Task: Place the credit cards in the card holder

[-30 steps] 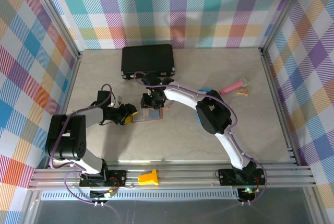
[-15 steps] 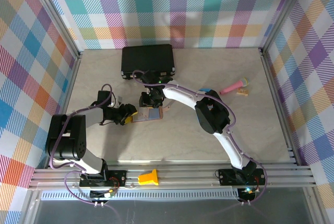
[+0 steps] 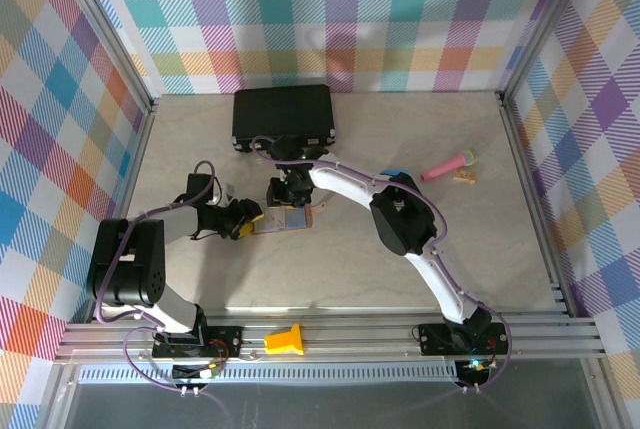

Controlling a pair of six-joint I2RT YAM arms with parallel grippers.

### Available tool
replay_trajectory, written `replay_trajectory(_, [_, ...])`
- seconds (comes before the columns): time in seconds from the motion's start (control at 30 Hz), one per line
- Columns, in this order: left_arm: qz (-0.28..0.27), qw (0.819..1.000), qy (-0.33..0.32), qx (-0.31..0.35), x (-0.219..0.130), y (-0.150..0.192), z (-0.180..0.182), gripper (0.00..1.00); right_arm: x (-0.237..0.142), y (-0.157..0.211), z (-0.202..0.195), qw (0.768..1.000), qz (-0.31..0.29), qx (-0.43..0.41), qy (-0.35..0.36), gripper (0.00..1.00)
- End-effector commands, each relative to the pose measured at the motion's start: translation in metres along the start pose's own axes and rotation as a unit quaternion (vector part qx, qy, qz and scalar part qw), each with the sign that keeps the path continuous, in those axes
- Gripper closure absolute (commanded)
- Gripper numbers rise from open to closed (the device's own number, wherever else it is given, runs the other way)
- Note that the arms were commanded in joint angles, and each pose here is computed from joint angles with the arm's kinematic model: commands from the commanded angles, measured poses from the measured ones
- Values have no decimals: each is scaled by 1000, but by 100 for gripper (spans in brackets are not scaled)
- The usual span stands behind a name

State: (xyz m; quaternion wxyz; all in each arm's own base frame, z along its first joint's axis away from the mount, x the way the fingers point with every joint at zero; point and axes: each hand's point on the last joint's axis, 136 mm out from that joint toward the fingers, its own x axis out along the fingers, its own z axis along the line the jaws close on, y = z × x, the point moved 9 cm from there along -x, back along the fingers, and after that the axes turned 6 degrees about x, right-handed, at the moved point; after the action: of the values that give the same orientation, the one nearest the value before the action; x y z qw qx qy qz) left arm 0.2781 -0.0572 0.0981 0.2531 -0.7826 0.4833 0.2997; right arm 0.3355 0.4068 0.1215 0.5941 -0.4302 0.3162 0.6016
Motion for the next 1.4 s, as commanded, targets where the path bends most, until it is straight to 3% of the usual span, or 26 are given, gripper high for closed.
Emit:
replay_trajectory(0.0, [22, 1000, -18, -1, 7, 7, 7, 48, 9, 3, -1, 1000, 12, -9, 23, 59])
replay_trajectory(0.23, [25, 1000, -18, -2, 8, 7, 7, 48, 19, 7, 4, 1000, 19, -14, 19, 58])
replay_trajectory(0.7, [26, 999, -22, -1, 8, 6, 7, 48, 6, 1, 29, 998, 15, -21, -62, 59])
replay_trajectory(1.03, [28, 999, -22, -1, 6, 8, 7, 48, -17, -2, 9, 999, -15, 13, -35, 58])
replay_trajectory(1.37, [24, 999, -22, -1, 6, 8, 7, 49, -13, -1, 6, 999, -11, 20, -36, 58])
